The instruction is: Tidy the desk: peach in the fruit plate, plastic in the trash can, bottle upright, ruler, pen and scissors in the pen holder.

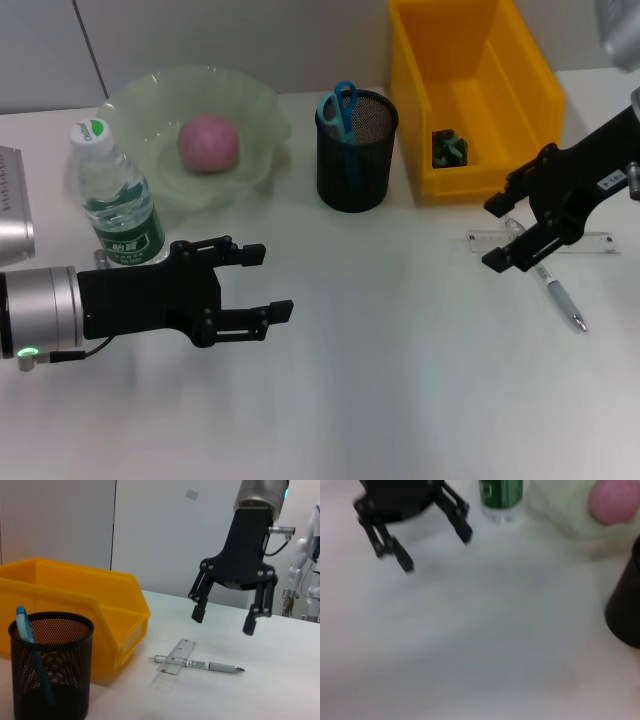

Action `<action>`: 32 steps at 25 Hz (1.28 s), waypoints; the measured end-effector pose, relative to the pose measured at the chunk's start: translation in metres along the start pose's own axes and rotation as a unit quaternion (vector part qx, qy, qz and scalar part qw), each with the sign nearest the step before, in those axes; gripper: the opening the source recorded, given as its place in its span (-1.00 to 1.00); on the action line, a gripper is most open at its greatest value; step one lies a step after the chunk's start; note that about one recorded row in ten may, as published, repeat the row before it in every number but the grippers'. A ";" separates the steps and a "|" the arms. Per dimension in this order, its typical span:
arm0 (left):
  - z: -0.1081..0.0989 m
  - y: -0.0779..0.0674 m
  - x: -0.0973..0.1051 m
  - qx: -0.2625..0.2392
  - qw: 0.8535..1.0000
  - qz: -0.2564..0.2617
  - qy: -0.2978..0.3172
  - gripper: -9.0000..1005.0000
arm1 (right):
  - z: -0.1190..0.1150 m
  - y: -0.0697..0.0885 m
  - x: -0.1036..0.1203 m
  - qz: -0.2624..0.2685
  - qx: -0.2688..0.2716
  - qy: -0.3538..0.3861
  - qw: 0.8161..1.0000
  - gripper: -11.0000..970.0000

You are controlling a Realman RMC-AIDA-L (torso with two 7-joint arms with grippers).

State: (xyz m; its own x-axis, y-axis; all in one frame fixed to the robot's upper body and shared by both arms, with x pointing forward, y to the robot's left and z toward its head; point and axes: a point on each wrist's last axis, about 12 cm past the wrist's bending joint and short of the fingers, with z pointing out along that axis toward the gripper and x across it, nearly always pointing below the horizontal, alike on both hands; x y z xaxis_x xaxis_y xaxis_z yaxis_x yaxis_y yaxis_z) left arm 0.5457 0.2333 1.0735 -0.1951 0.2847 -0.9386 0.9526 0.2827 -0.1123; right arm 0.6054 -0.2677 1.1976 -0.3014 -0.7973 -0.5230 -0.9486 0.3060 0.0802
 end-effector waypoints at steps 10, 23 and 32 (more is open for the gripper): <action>-0.001 0.000 0.003 -0.008 1.000 -0.008 -0.001 0.58 | 0.020 -0.004 -0.003 -0.044 0.040 0.068 0.996 0.60; -0.002 0.000 0.003 -0.011 1.000 -0.016 -0.003 0.58 | 0.041 -0.014 0.000 -0.082 0.063 0.099 0.990 0.60; -0.002 0.000 0.003 -0.016 1.000 -0.021 -0.010 0.58 | 0.063 -0.019 0.003 -0.103 0.077 0.122 0.984 0.60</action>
State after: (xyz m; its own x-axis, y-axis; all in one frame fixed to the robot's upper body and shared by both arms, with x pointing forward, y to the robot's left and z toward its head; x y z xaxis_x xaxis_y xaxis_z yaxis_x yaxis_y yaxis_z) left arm 0.5446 0.2363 1.0710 -0.2304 0.2543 -0.9393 0.9358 0.3226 -0.1422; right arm 0.6288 -0.2434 1.1409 -0.1353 -0.9462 -0.2938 -0.9721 0.1840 -0.1452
